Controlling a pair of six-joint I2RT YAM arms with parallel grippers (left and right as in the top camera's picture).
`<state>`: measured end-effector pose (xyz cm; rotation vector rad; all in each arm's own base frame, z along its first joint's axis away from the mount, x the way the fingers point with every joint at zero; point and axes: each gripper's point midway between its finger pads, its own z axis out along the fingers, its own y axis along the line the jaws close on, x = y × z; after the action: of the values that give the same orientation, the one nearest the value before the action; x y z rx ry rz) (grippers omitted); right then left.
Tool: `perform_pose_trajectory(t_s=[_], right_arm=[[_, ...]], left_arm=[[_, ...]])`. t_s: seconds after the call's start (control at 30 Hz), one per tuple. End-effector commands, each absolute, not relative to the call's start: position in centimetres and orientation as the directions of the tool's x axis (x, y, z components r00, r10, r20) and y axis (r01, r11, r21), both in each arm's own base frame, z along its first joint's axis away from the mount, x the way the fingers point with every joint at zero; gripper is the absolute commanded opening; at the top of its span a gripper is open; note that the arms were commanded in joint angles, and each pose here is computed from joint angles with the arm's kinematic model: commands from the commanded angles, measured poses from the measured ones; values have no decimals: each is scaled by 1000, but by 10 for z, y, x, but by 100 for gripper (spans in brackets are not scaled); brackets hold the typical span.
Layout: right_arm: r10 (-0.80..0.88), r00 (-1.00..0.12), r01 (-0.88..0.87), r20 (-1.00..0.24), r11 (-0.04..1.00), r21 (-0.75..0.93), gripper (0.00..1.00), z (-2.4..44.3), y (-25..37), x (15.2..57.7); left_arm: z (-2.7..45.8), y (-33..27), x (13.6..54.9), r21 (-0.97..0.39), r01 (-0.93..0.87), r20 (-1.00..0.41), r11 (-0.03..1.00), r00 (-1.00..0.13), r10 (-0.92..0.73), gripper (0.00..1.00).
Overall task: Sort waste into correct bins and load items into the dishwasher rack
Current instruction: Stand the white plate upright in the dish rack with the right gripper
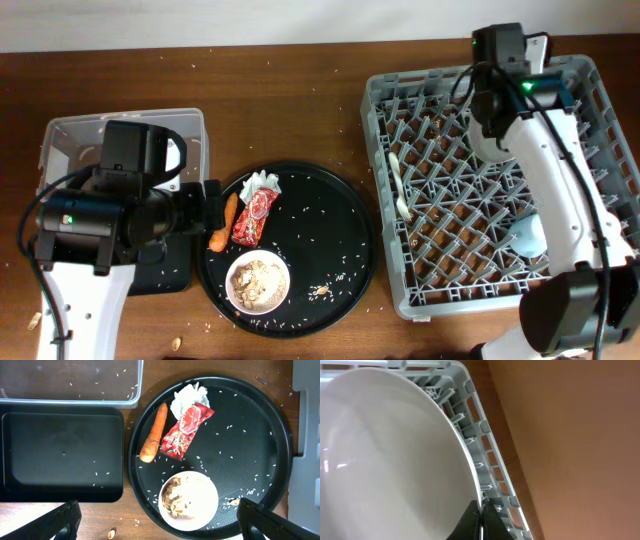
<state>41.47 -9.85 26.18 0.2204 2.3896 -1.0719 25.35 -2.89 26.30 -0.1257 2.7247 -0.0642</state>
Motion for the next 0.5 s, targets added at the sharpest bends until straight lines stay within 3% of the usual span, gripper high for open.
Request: perform_pose_trajectory(t_s=[0.0,0.07,0.13,0.37,0.4,0.43,0.47], right_arm=[[-62,-848,351,-526,677,-647,4,267,-99,414],[-63,-861,311,-505,718,-622,4,252,-91,420],[-72,-877,306,-476,679,-667,4,245,-97,424],[-275,-882,79,-383,715,-695,4,236,-81,452],[-282,-883,67,-375,715,-696,12,235,-77,451],[-281,-886,76,-368,696,-714,47,238,-79,449],[-274,-885,87,-377,697,-712,52,240,-79,448]], left_arm=[[264,-28,253,-65,-83,-402,994,-910,-102,99],[264,-28,253,-65,-83,-402,994,-910,-102,99],[264,-28,253,-65,-83,-402,994,-910,-102,99],[264,-28,253,-65,-83,-402,994,-910,-102,99],[264,-28,253,-65,-83,-402,994,-910,-102,99],[264,-28,253,-65,-83,-402,994,-910,-102,99],[264,-28,253,-65,-83,-402,994,-910,-102,99]])
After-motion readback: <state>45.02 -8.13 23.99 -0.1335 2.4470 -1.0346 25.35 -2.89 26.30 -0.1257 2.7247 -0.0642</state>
